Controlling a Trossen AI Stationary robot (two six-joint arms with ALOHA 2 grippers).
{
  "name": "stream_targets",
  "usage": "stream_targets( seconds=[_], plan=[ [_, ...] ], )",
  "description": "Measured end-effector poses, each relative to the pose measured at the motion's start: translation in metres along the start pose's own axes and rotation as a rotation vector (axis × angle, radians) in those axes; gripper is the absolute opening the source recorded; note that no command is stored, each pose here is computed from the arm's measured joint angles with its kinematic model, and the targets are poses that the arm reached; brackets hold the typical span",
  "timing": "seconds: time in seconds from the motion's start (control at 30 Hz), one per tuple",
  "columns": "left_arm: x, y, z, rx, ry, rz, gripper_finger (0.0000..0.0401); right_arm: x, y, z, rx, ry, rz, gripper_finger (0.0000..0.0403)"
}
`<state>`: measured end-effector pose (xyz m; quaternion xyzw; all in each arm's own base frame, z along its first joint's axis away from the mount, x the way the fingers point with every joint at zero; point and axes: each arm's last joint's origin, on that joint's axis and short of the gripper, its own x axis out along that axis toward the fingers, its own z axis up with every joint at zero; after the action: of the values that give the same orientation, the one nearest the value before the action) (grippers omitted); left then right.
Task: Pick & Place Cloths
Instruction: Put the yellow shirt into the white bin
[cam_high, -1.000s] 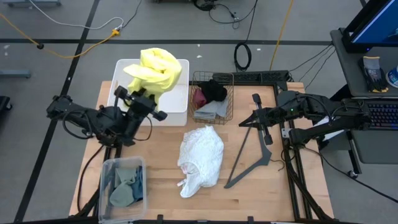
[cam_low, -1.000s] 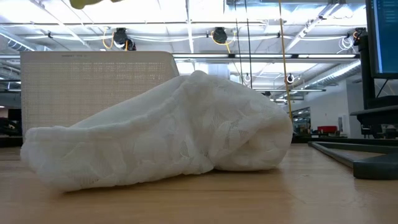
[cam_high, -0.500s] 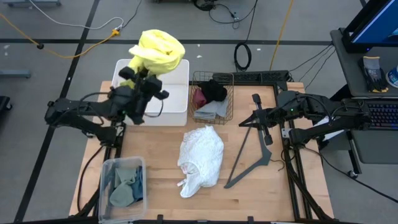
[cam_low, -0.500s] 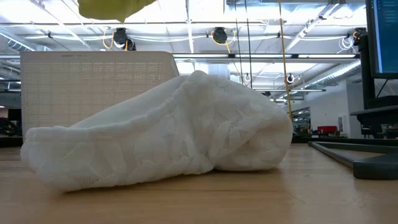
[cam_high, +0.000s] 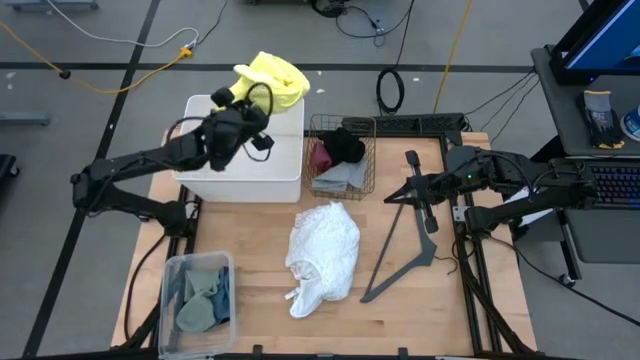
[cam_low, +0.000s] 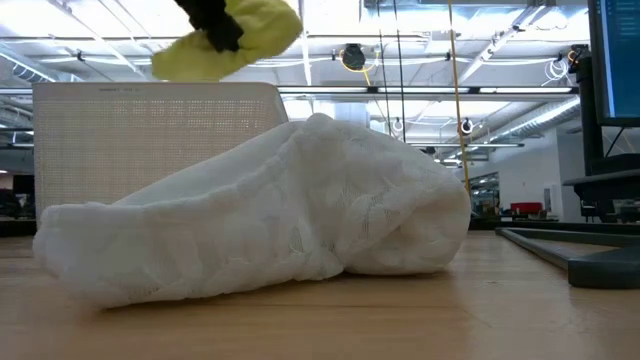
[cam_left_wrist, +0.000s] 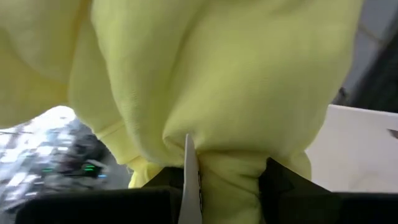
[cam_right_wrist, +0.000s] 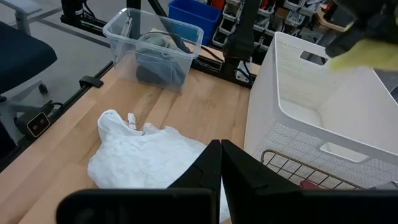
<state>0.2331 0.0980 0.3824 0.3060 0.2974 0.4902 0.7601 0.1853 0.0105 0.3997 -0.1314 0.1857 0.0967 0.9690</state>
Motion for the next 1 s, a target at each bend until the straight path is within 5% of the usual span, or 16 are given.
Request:
stream_targets(
  seconds=[0.6,1.0],
  plan=[
    [0.045,0.02,-0.068,-0.117,0.258,-0.522,0.0082,0.0,-0.005,-0.001,0.008,0.049,-0.177,0.0004],
    [0.082,-0.01,-0.102,-0.077,0.444,-0.873,0.0082,-0.001,-0.008,0.007,0.007,-0.04,-0.203,0.0004]
  ],
)
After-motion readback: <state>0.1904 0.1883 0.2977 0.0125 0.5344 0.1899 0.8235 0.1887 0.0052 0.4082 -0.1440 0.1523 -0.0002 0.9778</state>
